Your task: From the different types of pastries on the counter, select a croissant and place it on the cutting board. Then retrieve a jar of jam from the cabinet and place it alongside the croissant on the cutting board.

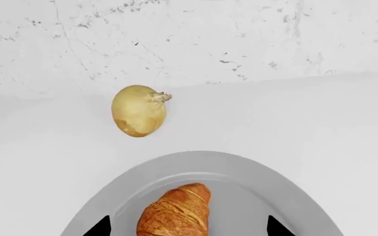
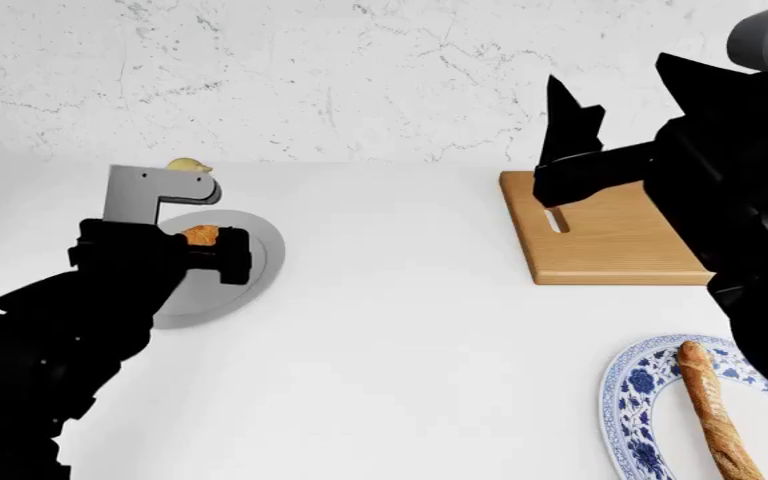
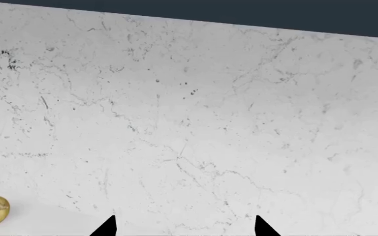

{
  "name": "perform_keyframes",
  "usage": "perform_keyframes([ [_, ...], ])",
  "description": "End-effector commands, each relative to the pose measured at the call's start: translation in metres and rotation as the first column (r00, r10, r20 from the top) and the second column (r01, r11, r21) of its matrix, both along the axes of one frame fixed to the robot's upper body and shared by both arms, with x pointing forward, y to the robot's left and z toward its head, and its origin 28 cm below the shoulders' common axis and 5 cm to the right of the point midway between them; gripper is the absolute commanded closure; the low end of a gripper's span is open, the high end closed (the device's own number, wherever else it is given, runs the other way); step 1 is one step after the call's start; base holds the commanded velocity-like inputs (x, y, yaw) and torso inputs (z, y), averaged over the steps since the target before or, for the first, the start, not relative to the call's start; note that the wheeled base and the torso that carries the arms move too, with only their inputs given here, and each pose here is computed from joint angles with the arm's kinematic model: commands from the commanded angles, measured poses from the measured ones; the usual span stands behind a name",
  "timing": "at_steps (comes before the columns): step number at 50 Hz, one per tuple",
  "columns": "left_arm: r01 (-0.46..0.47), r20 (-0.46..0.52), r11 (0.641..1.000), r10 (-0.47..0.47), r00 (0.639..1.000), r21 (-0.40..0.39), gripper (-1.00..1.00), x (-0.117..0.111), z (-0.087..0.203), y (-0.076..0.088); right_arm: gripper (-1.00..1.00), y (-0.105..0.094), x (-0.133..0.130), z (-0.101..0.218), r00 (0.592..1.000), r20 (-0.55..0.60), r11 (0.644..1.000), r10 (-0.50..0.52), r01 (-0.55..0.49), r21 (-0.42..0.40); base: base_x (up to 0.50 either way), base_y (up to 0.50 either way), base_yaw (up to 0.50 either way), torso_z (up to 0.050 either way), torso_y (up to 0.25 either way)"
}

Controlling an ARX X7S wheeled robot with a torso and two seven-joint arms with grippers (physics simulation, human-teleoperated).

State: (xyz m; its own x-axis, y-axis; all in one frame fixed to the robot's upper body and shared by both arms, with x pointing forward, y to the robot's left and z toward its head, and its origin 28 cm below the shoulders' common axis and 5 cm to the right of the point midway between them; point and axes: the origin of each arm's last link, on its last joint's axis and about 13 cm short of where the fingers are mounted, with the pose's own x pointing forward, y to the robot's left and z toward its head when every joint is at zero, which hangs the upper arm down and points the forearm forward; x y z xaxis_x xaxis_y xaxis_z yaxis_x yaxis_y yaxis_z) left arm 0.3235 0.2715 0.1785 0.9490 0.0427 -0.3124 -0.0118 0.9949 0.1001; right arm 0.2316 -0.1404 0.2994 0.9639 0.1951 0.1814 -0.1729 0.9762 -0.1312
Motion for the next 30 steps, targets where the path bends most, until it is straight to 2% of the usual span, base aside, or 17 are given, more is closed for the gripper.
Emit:
perform_keyframes([
  [1,-0.013,0.022,1.0,0.013,1.0,-0.004,-1.0,0.0029,0.0008,0.0031,-1.0,0.0001,0.0012,-0.0023,1.0,-0.005,1.0,0.0,0.0,0.0,0.0,0.0,0.0,0.0,0.0],
  [13,-0.016,0.04,1.0,0.016,0.999,-0.004,-1.0,-0.001,0.0066,0.0024,-1.0,-0.0021,-0.0002,-0.0016,1.0,-0.003,1.0,-0.004,0.004,0.006,0.0,0.0,0.0,0.0,-0.153],
  [24,-0.008,0.049,1.0,0.008,0.999,-0.002,-1.0,-0.0005,0.0098,0.0013,-1.0,-0.0032,0.0003,-0.0011,1.0,-0.005,1.0,-0.009,0.009,0.009,0.0,0.0,0.0,0.0,-0.007],
  [30,-0.009,0.044,1.0,0.009,0.999,-0.003,-1.0,0.0001,0.0091,0.0015,-1.0,-0.0036,0.0006,-0.0015,1.0,-0.006,1.0,-0.01,0.01,0.01,0.0,0.0,0.0,0.0,-0.118],
])
